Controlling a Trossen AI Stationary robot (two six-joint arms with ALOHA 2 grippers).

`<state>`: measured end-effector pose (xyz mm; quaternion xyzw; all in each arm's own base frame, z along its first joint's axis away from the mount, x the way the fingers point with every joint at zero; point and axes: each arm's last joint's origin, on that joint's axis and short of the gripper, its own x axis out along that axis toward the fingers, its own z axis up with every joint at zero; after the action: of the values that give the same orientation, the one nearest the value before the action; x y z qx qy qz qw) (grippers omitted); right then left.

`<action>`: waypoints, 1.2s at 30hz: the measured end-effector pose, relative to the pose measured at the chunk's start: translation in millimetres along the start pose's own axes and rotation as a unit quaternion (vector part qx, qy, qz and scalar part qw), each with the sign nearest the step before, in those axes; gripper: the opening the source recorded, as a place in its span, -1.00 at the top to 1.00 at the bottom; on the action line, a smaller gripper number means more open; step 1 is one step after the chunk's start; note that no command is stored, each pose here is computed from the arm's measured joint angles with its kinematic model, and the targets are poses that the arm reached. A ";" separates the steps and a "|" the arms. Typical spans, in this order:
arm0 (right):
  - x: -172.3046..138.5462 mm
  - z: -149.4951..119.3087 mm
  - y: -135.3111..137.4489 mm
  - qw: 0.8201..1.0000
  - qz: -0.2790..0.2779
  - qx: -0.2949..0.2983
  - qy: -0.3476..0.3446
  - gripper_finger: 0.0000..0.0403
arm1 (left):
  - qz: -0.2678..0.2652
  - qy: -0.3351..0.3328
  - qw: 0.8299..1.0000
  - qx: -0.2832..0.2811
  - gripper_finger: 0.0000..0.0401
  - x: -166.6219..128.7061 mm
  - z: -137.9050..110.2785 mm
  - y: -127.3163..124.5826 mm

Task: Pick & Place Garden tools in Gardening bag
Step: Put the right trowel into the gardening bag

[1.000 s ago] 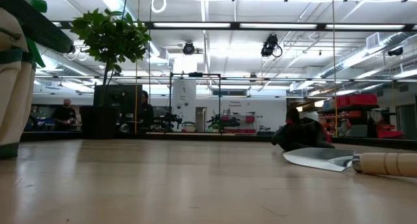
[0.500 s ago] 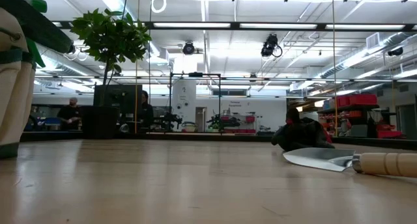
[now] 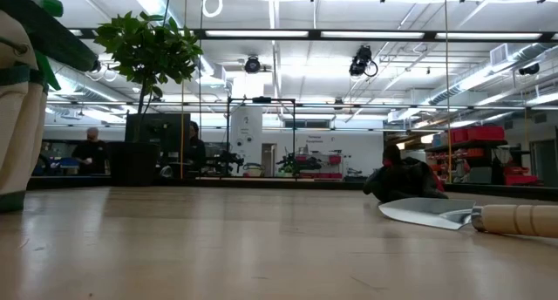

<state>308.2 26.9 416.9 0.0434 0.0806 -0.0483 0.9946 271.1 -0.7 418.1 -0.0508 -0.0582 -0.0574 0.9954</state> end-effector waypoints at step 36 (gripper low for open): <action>-27.8 1.8 11.2 1.000 -0.019 0.002 0.023 0.60 | -0.074 0.085 0.994 -0.005 0.65 -43.3 6.4 -37.2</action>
<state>282.3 40.4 424.1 0.0446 0.1046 -0.0660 0.9913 223.3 -32.0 422.6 -0.0460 0.0232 -0.1355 0.9894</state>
